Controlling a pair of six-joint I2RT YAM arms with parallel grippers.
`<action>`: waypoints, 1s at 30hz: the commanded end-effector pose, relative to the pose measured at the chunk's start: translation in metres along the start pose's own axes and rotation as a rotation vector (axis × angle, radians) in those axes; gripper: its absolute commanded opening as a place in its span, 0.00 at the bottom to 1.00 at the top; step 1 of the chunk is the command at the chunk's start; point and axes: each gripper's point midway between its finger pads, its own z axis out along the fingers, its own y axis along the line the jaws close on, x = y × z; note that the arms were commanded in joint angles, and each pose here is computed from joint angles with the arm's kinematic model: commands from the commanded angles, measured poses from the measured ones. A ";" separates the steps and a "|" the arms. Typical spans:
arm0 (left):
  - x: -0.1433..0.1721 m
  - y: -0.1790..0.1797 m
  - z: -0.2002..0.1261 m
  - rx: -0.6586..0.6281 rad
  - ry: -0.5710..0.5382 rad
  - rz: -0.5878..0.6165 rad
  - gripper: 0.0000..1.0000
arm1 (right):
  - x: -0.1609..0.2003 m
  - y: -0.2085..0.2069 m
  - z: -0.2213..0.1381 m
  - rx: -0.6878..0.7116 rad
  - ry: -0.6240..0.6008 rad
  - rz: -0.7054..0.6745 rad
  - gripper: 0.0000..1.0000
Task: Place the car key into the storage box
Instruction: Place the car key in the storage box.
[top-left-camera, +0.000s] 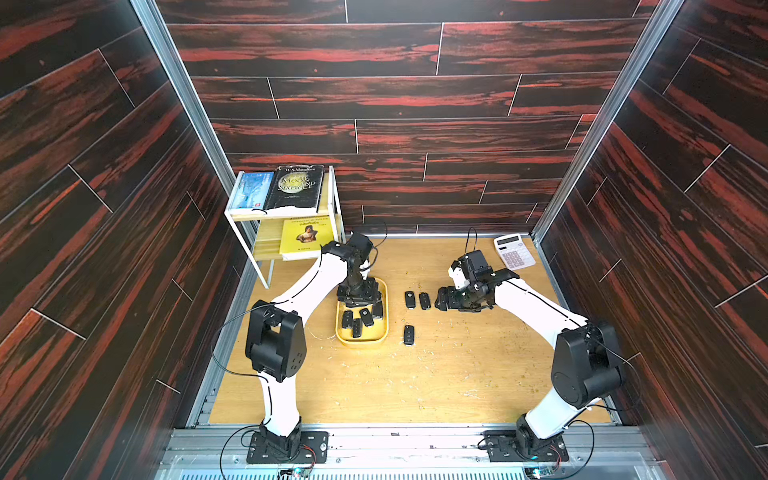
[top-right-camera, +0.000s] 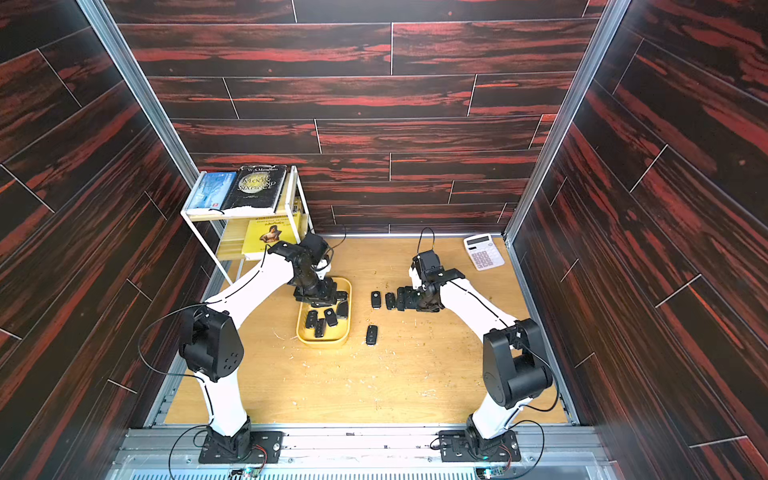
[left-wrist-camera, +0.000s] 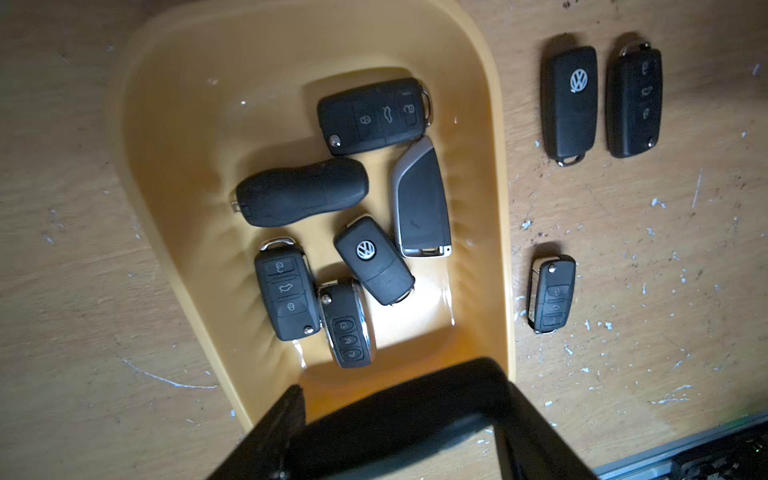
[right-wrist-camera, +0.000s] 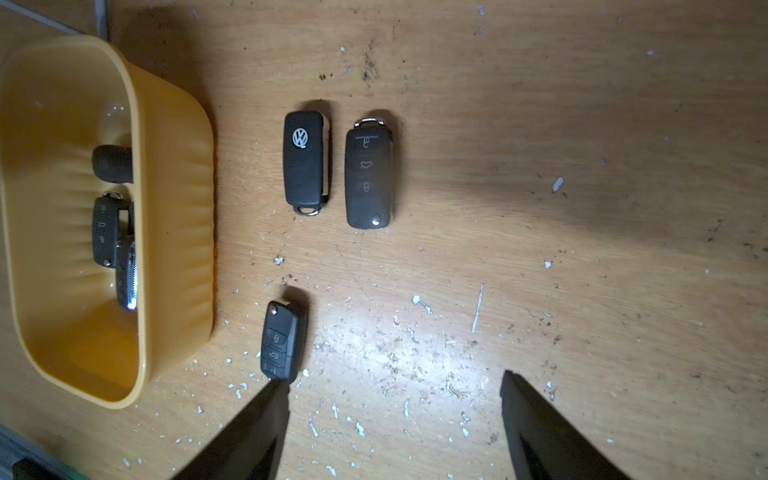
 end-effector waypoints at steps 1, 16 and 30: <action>-0.014 0.012 0.000 -0.030 -0.034 -0.038 0.00 | 0.001 0.005 -0.005 -0.018 -0.009 -0.016 0.84; -0.049 0.033 0.044 -0.040 -0.075 -0.094 0.00 | 0.006 0.006 -0.001 -0.025 0.007 -0.015 0.84; -0.052 0.048 0.083 -0.078 -0.090 -0.131 0.00 | 0.012 0.003 0.002 -0.014 0.021 -0.016 0.84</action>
